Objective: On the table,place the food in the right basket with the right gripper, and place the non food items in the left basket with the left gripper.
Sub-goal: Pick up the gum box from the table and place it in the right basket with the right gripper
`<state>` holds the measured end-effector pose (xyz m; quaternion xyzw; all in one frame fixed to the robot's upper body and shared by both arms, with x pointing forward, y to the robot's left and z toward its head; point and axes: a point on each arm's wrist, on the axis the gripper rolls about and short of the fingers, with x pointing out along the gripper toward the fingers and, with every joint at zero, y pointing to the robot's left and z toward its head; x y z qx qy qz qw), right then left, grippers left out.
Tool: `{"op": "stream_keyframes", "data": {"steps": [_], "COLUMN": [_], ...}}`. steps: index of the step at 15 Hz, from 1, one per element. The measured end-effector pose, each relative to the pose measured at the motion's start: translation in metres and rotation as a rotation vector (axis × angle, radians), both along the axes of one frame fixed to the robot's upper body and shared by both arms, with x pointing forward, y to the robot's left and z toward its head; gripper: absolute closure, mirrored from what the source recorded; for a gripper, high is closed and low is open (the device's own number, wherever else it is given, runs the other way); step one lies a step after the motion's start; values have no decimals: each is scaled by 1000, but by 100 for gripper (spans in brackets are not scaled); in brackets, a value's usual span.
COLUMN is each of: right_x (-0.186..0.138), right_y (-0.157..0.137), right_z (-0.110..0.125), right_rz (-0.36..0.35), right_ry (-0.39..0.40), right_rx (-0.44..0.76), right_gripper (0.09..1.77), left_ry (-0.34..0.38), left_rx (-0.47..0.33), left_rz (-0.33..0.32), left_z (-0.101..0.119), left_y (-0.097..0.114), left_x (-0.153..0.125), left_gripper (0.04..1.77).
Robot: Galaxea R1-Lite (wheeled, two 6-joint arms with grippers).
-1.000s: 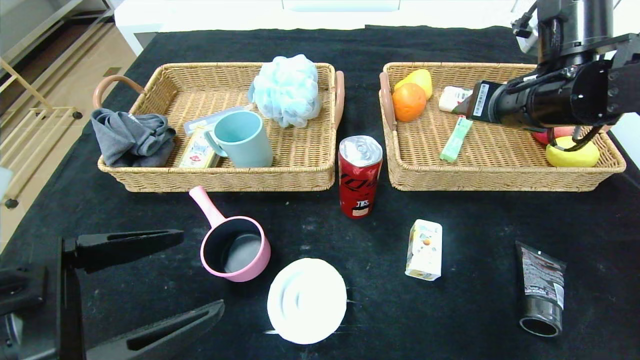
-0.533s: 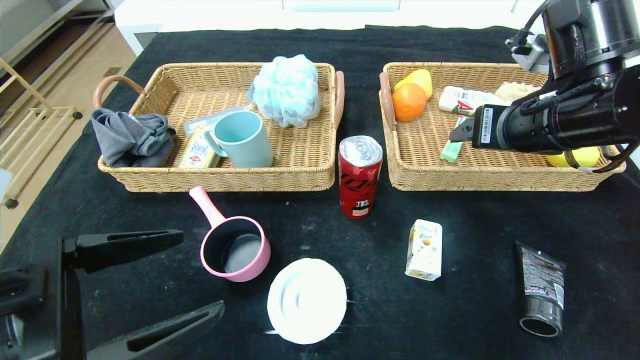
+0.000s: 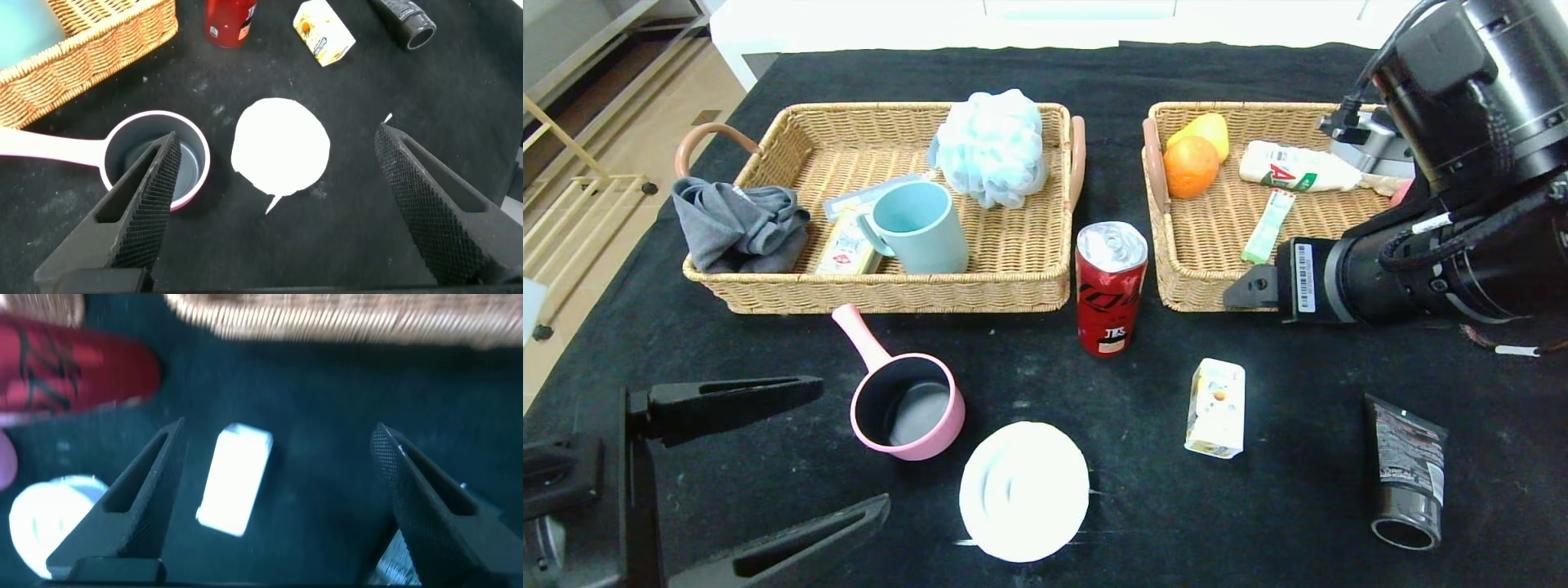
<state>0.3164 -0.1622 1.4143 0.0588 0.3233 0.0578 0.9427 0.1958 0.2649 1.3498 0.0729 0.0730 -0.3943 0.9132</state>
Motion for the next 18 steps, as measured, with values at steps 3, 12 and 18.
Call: {"op": "stream_keyframes", "data": {"steps": [3,12,18], "right_x": [-5,4,24], "right_y": [8,52,52], "right_z": [-11,-51,-69], "right_rz": [-18,-40,-117], "right_ry": [68,160,206], "right_rx": [-25,-63,-61], "right_gripper": [20,17,16], "left_ry": [1,4,0], "left_rx": [1,2,0], "left_rz": [2,4,5], "left_z": [0,0,1], "left_y": [0,0,0], "left_x": [0,1,1], "left_gripper": [9,9,9]}}
